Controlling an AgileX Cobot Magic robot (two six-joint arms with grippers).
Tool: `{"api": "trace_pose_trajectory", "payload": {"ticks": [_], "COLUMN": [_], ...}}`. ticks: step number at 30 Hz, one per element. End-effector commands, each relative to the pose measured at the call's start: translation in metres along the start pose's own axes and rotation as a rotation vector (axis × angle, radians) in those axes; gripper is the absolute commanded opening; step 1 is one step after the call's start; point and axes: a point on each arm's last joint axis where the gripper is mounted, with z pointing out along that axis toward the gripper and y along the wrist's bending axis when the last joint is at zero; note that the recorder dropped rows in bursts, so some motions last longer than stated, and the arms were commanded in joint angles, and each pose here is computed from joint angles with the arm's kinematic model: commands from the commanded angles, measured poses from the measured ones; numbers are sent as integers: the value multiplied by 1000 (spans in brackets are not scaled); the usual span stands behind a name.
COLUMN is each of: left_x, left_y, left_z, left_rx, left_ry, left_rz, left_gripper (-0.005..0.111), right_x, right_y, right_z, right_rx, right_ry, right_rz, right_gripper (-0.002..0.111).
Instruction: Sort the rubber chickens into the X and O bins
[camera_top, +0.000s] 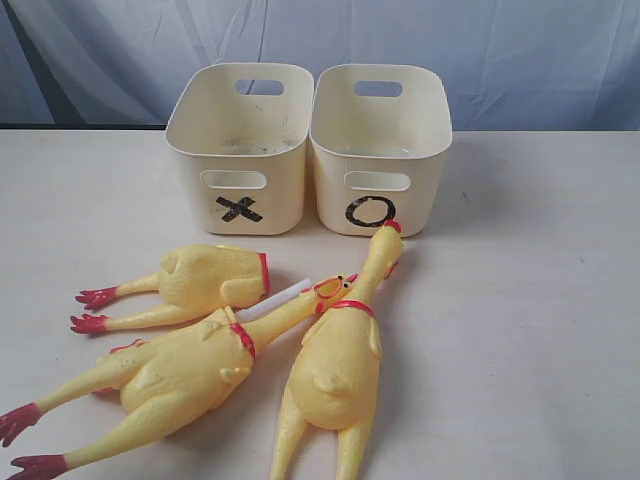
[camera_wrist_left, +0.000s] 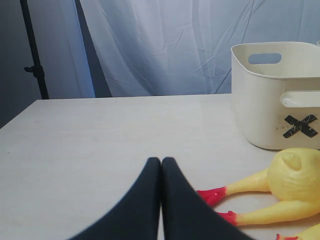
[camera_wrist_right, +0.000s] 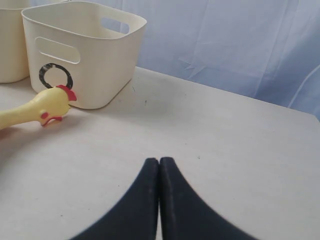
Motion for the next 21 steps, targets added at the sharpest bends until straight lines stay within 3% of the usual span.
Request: {"api": "trace_pose_trajectory", "payload": {"ticks": [1,13,21], "left_x": [0,0,-7], "left_y": [0,0,-1], "left_z": [0,0,-1], "left_rx": [3,3,7], "left_ry": [-12,-12,-82], "left_rz": [-5,-5,-9], "left_gripper": [0,0,0], "right_x": [0,0,0], "right_y": [0,0,0], "right_z": [0,0,0], "right_rx": [-2,-2,-2], "right_ry": [-10,-10,-10], "right_rz": [0,0,0], "right_gripper": [0,0,0]}}
